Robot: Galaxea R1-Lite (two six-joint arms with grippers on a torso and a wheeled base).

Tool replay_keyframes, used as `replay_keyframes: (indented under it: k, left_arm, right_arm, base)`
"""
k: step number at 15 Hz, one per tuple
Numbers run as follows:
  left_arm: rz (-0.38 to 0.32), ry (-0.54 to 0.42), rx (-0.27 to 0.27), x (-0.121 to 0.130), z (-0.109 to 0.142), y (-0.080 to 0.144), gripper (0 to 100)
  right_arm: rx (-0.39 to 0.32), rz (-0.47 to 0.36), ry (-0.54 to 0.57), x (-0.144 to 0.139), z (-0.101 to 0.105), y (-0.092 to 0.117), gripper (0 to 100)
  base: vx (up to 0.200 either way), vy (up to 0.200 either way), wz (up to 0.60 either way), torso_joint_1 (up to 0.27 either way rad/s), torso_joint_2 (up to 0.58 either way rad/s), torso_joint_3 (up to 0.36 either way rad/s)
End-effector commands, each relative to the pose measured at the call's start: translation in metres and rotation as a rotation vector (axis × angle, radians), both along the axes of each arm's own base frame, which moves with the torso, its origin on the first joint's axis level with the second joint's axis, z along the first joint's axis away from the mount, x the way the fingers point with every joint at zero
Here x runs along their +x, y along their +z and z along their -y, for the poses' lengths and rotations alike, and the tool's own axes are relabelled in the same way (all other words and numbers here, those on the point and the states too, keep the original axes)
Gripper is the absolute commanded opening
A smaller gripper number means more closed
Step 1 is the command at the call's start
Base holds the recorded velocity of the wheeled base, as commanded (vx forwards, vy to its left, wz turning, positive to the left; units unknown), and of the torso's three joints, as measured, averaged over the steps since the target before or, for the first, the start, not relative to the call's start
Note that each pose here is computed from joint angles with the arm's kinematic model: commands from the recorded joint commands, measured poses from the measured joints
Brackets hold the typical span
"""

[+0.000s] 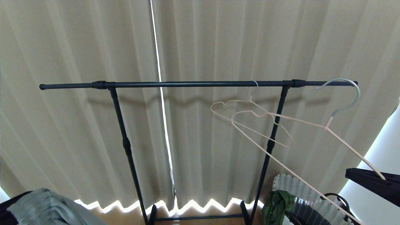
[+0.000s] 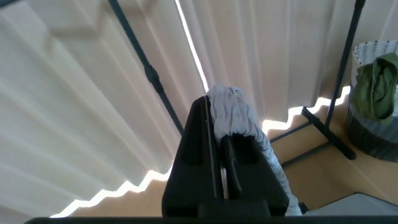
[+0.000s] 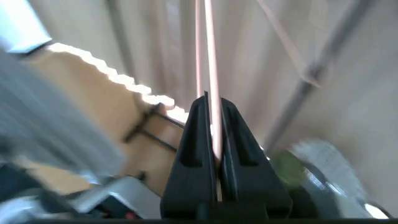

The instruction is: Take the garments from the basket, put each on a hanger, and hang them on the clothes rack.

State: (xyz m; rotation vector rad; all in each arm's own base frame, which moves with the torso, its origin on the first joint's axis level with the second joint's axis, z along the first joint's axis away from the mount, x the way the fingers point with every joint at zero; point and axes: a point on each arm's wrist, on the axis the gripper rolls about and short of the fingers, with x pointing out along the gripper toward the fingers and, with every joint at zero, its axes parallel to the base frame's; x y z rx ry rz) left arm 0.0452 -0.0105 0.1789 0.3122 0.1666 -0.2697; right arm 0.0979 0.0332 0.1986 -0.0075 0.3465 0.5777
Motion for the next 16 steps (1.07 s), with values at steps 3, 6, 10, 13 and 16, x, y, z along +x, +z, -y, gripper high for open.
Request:
replay_keyframes:
  k: [3,6,10,13,16]
  left_arm:
    - [-0.089,-0.002,0.056,0.059,0.013,0.035,0]
    - [-0.128,0.058,0.084,0.103,0.022,0.05,0]
    - [-0.173,0.045,0.027,0.15,0.049,0.062,0]
    - [-0.229,0.068,-0.054,0.174,0.072,0.063,0]
    - [-0.257,0.127,-0.093,0.192,0.084,0.063,0]
  right_arm:
    - [0.01,-0.069,0.186,0.007,-0.027,0.0,0]
    - [-0.009,-0.114,0.194,0.037,-0.044,-0.011,0]
    - [-0.011,-0.123,0.258,0.058,-0.067,-0.024,0]
    - [0.012,-0.111,0.315,0.059,-0.083,-0.027,0]
    - [0.08,-0.121,0.387,0.049,-0.099,-0.024,0]
  base:
    - [0.0,0.0,0.0,0.0,0.0,0.0]
    - [0.0,0.0,0.0,0.0,0.0,0.0]
    - [0.0,0.0,0.0,0.0,0.0,0.0]
    - [0.0,0.0,0.0,0.0,0.0,0.0]
    - [0.0,0.0,0.0,0.0,0.0,0.0]
